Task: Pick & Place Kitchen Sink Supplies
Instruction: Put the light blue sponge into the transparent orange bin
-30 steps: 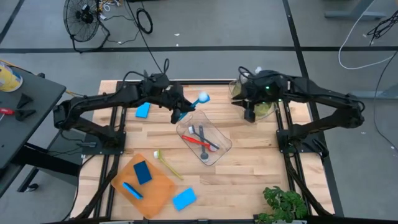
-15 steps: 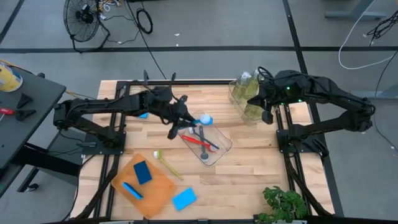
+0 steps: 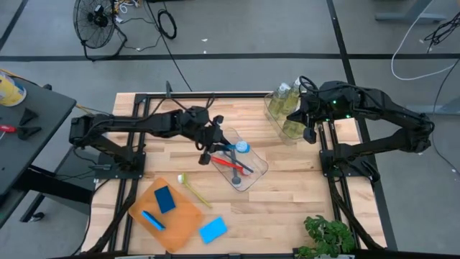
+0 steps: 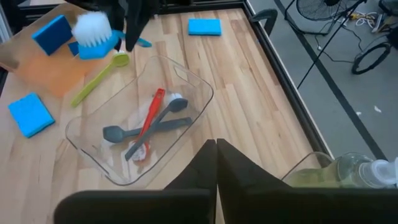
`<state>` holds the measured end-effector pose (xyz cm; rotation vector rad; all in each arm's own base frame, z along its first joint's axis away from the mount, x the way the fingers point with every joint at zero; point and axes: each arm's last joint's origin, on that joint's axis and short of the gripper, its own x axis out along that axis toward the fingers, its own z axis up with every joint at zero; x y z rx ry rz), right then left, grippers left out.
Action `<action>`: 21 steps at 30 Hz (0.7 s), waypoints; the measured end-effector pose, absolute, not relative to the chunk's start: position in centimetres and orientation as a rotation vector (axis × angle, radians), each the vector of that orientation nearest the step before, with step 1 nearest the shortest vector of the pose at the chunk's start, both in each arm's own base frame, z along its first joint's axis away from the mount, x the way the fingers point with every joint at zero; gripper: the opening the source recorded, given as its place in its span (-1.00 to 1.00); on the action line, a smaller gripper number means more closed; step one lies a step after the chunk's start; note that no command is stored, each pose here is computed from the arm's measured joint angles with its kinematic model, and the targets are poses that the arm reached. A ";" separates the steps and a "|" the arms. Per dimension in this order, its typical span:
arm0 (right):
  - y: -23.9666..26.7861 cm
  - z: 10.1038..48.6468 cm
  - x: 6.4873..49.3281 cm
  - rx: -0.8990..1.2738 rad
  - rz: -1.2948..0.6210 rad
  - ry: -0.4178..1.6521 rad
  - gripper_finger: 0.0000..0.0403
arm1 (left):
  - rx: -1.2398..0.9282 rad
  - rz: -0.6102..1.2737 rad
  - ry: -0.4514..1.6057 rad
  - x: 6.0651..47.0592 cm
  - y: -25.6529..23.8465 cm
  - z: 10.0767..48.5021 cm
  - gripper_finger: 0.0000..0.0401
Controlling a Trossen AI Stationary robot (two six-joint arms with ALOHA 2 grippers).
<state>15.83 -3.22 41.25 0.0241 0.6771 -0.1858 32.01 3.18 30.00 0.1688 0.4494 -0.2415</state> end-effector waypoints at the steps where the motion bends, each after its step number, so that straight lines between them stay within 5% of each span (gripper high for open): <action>1: -3.2 41.2 15.8 0.024 -0.186 0.677 -0.97 | 0.170 -0.244 0.456 32.2 3.2 29.7 -0.66; 21: -3.2 41.2 15.8 0.006 -0.181 0.679 -0.97 | 0.251 -0.293 0.693 35.5 3.3 22.4 -0.64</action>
